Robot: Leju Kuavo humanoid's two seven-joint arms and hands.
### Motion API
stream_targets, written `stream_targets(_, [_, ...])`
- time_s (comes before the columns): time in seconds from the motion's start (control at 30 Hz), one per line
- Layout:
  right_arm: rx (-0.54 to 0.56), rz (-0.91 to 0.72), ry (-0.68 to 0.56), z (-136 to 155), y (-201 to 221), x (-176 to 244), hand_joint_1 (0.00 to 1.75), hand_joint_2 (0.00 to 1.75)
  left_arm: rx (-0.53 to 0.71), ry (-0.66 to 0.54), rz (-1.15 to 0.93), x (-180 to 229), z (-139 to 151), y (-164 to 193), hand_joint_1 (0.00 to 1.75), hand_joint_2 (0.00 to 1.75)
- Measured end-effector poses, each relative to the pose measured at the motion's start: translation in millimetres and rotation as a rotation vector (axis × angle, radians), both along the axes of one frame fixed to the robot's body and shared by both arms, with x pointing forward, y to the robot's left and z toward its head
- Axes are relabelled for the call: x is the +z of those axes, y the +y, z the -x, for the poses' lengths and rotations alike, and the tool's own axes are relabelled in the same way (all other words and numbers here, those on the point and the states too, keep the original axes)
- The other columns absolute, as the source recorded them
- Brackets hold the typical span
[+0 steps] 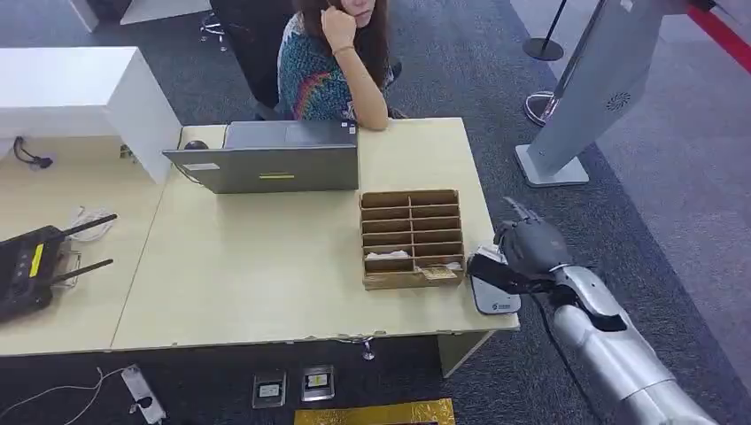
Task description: Pass the card to the sensor for recognition and then transmit it.
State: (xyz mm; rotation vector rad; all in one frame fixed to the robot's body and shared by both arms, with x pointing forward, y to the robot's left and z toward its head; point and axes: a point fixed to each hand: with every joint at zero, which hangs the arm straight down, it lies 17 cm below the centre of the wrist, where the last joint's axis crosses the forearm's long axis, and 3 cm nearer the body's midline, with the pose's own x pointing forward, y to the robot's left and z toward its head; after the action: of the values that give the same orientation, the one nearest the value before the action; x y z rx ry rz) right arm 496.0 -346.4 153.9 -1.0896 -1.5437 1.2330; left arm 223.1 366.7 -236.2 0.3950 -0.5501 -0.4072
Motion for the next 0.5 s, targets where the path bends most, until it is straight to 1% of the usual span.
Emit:
stream_targets(0.2, [-0.019,0.008,-0.143,-29.3,-24.9,80.9,1.75,1.75,-0.011,-0.006,-0.005,1.8,-5.3,-0.8,0.0,0.0])
stream_targets(0.37, [-0.024,0.018,-0.242,-39.4,-36.8,129.7,1.75,1.75,-0.012,-0.01,-0.005,2.8,-7.9,-1.1,0.0,0.0])
stream_targets(0.5, [0.0,0.035,-0.393,-52.7,-39.8,211.5,1.75,1.75,-0.029,-0.018,-0.007,5.8,-16.9,-3.8,0.0,0.0])
